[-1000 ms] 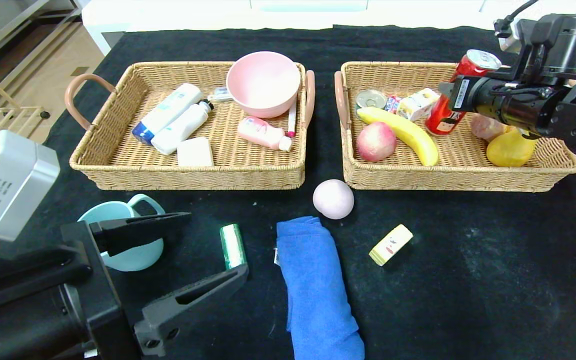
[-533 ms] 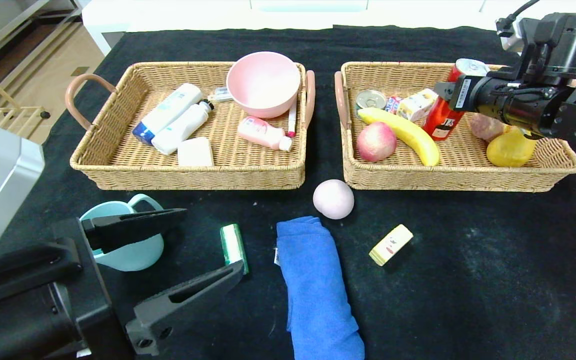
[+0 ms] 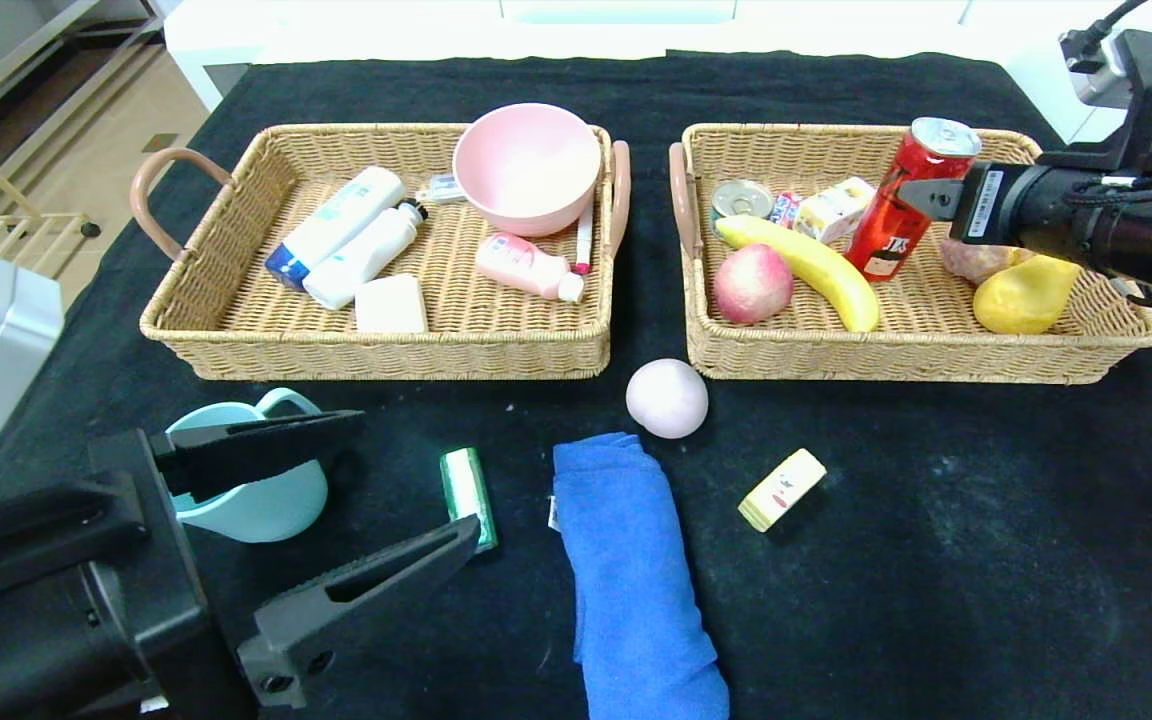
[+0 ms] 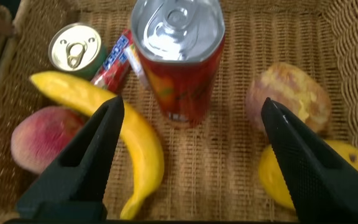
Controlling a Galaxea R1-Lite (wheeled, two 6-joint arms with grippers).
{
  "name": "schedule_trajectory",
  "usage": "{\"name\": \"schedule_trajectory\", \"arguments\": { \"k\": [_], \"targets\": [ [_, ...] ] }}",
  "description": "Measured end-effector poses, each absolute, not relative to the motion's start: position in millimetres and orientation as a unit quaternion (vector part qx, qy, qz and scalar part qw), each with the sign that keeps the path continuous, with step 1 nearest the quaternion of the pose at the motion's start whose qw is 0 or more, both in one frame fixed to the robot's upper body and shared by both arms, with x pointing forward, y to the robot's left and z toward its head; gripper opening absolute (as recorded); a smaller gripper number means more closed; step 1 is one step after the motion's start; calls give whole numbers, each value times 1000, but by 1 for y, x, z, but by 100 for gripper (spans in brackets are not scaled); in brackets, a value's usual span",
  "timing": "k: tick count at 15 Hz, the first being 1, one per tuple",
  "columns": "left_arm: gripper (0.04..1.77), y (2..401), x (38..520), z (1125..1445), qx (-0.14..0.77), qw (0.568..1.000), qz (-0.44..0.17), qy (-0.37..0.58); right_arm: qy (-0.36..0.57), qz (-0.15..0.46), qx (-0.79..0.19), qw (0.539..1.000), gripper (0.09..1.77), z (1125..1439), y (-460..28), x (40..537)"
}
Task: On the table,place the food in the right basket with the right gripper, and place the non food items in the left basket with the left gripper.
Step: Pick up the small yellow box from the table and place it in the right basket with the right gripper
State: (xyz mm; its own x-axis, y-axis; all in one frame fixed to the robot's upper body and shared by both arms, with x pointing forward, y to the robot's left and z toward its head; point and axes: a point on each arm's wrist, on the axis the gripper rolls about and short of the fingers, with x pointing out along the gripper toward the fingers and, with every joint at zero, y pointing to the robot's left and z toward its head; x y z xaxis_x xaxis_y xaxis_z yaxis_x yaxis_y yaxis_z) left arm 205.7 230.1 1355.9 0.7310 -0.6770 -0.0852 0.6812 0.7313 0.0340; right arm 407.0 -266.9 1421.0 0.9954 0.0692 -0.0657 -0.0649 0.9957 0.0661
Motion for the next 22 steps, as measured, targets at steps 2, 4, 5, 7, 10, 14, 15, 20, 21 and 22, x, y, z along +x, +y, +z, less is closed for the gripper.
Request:
{"name": "schedule_trajectory", "arguments": {
  "k": [2,4,5,7,10,14,15,20,21,22],
  "targets": [
    [172,230,206,1356,31,930,-365,34,66,45,23,997,164,1420,-259,380],
    [172,230,206,1356,31,930,-365,34,91,47,10,995,165,1418,-244,352],
    [172,230,206,1356,31,930,-365,34,103,45,0,994,166,1416,-235,339],
    [172,230,206,1355,31,930,-365,34,145,61,-11,987,167,1411,-218,312],
    [172,230,206,1355,32,931,-363,35,200,91,6,976,168,1405,-203,283],
    [172,229,207,1354,33,931,-362,38,246,93,37,964,169,1396,-196,273],
    [172,229,207,1354,33,931,-362,39,257,93,51,961,170,1392,-191,273],
    [172,229,208,1353,33,931,-362,40,287,66,50,954,170,1370,-167,283],
    [172,229,208,1353,33,931,-362,40,291,64,46,953,170,1365,-162,285],
    [172,229,208,1353,33,931,-362,40,294,64,43,953,170,1363,-157,287]
  ]
}}
